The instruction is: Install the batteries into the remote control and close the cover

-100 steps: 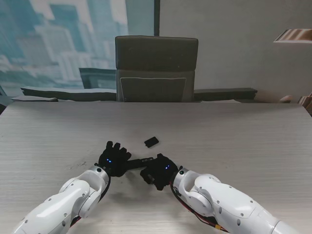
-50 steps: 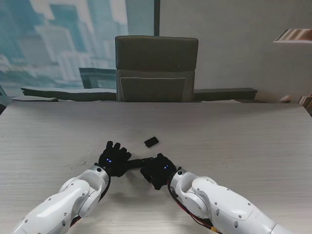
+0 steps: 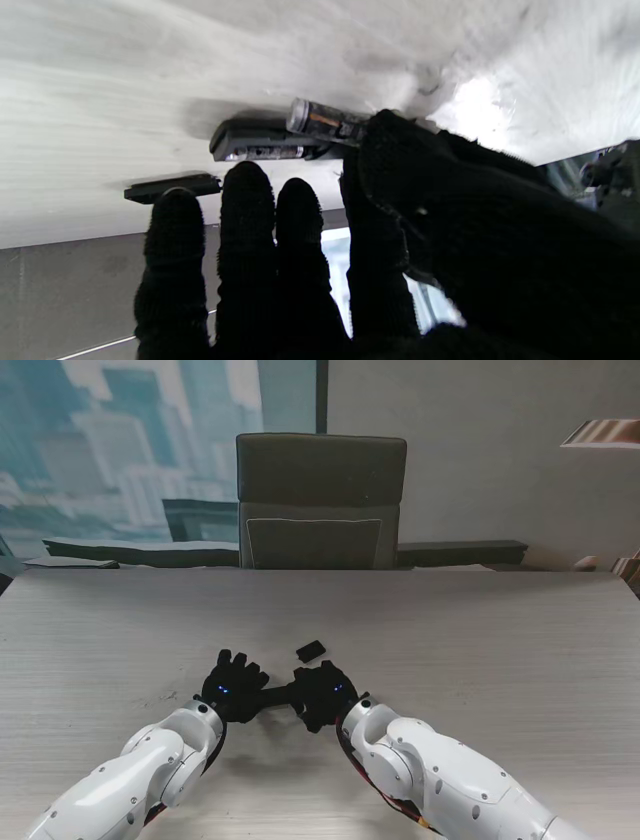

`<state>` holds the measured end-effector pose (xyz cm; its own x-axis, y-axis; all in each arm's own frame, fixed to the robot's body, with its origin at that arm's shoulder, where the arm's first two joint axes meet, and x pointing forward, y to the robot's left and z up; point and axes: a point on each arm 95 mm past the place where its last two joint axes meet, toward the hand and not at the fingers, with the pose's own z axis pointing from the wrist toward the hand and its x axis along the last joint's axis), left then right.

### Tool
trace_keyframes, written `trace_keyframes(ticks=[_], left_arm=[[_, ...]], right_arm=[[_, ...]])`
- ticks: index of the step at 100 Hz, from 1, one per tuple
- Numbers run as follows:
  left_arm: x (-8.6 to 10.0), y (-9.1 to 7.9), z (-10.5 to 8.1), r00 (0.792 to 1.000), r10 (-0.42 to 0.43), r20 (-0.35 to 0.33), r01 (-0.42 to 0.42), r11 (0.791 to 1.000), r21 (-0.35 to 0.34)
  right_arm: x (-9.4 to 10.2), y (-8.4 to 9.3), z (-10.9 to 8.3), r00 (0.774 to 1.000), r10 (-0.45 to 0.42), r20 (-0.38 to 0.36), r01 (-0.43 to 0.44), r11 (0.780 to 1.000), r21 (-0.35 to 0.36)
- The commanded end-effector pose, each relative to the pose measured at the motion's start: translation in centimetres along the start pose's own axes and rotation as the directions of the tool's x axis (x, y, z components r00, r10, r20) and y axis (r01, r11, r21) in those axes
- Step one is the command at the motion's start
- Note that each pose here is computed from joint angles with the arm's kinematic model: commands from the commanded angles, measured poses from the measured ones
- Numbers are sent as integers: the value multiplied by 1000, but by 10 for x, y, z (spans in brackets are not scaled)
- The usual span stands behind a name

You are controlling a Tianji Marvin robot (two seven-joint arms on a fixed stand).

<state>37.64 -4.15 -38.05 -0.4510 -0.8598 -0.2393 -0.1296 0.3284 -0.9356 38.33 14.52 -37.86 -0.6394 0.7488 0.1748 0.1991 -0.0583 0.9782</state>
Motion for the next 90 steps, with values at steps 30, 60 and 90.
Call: trace_keyframes(ticks=[30,60,90], left_arm=[[4,20,-5,1000,1,-8,-2,998,-69],[4,20,-5,1000,2,-9,-2,997,-71],[4,20,-5,1000,2,-8,-3,997,-73]], right_arm=[[-4,2,25,993,84,84,-82,996,-29],[-10,4,37,985,129,117,-123,991,-58],[-12,2,44,978,163,128,-155,986,-65]])
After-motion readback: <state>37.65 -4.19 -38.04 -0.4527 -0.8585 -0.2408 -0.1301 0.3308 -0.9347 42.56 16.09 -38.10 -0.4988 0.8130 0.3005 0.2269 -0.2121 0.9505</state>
